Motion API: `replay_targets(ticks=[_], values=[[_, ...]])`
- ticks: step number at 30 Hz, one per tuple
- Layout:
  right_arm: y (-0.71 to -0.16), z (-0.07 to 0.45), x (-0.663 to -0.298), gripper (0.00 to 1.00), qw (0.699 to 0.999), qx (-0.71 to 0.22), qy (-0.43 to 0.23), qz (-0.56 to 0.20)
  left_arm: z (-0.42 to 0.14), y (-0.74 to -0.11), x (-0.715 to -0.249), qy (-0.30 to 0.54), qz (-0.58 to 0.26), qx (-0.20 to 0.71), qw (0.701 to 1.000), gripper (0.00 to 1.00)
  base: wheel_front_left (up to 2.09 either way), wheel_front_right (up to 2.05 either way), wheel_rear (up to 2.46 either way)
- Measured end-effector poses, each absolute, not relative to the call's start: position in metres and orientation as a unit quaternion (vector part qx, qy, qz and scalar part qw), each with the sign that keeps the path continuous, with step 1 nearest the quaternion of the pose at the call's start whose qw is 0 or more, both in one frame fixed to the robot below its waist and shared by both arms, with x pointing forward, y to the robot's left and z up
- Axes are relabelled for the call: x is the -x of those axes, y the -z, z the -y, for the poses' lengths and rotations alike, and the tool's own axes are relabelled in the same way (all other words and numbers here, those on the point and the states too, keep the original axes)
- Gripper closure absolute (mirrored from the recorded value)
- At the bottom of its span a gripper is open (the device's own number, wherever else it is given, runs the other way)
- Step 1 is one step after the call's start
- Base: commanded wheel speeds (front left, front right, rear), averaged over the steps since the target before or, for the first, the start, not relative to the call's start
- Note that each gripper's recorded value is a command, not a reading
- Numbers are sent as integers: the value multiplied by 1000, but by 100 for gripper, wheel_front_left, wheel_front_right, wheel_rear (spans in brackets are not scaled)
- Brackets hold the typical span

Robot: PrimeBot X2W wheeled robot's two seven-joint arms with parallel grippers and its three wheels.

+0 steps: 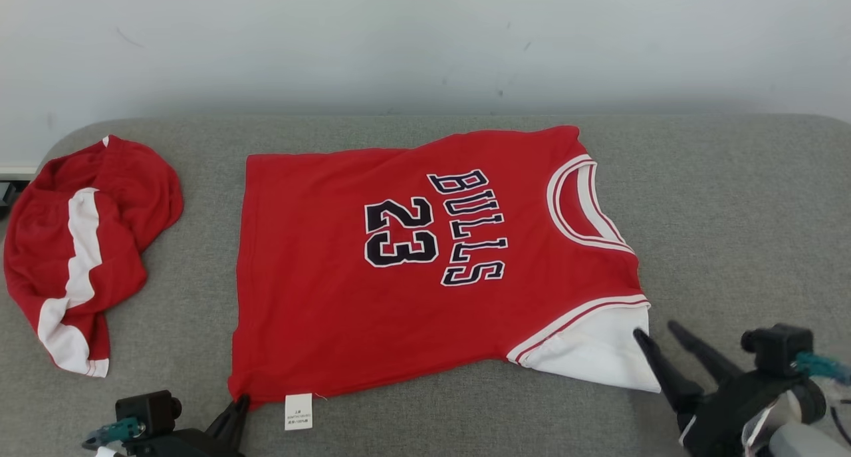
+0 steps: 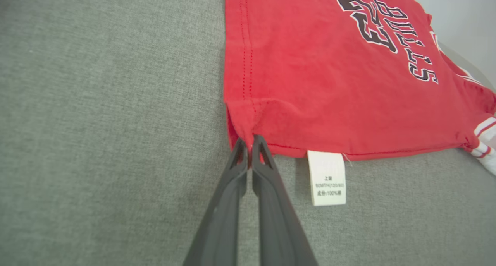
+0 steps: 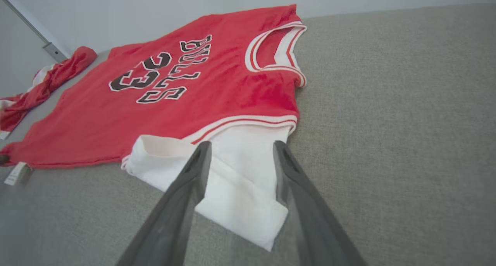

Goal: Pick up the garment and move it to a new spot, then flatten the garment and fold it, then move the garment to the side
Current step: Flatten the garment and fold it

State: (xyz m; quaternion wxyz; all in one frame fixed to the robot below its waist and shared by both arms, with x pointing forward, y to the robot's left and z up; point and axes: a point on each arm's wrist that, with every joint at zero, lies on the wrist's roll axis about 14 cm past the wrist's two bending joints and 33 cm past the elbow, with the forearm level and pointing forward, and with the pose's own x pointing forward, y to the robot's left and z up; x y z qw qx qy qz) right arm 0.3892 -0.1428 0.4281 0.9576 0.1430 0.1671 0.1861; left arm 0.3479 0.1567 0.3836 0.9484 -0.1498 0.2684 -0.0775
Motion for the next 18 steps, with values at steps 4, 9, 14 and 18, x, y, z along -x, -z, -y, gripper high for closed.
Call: replay_targets(ticks=[4, 9, 14, 18], values=[[-460, 151, -404, 0, 956, -208, -168, -122, -156, -381, -348, 77, -269, 150, 948, 100, 0, 0, 0], [-447, 175, -405, 0, 963, -170, -149, -146, -151, -380, -351, 79, -268, 155, 948, 100, 0, 0, 0], [-414, 168, -393, 0, 955, -138, -150, -214, -143, -386, -361, 86, -256, 161, 949, 100, 0, 0, 0], [-397, 154, -386, 0, 943, -135, -161, -257, -143, -386, -362, 84, -255, 161, 950, 100, 0, 0, 0]])
